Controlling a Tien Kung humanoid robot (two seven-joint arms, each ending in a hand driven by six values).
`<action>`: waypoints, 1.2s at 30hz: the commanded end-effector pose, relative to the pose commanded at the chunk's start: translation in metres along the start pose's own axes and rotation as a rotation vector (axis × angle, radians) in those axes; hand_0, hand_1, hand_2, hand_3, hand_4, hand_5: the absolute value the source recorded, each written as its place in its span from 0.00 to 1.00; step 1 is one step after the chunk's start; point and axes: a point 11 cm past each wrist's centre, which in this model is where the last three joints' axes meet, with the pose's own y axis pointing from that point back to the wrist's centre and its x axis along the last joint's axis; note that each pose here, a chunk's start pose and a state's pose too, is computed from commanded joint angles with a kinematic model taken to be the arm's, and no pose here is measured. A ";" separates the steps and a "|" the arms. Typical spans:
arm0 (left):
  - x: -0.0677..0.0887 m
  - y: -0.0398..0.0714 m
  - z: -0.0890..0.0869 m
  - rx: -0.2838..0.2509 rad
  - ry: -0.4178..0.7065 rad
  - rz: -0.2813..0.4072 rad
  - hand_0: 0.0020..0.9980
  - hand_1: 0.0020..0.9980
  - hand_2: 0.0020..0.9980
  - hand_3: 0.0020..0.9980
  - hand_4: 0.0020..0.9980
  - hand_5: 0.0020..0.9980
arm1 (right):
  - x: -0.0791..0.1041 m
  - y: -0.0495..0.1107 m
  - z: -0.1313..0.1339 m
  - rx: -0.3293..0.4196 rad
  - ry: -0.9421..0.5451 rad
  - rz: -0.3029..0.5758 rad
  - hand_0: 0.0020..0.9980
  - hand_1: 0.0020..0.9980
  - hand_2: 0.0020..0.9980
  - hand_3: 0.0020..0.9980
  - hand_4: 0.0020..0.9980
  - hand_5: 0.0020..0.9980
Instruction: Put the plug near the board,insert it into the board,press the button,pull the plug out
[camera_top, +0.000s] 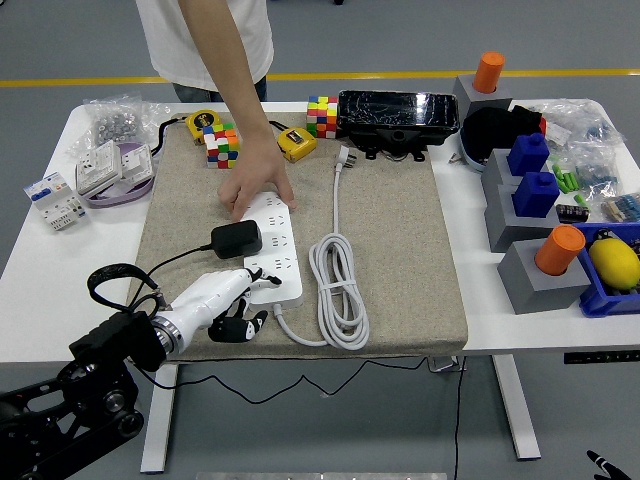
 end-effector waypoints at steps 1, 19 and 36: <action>0.000 0.000 -0.001 0.006 -0.003 -0.002 0.08 0.01 0.13 0.81 0.55 0.06 | 0.000 0.000 0.000 0.000 -0.002 0.000 0.58 0.67 0.69 0.62 0.99 0.52; -0.005 0.001 -0.011 0.063 -0.005 -0.035 0.08 0.01 0.12 0.77 0.57 0.08 | -0.001 0.000 0.001 -0.001 -0.006 -0.002 0.58 0.67 0.69 0.62 0.99 0.52; 0.032 0.002 0.023 -0.255 0.289 0.192 0.21 0.14 0.26 0.60 0.74 0.28 | -0.001 0.000 0.001 0.000 -0.006 -0.002 0.58 0.67 0.69 0.62 0.99 0.52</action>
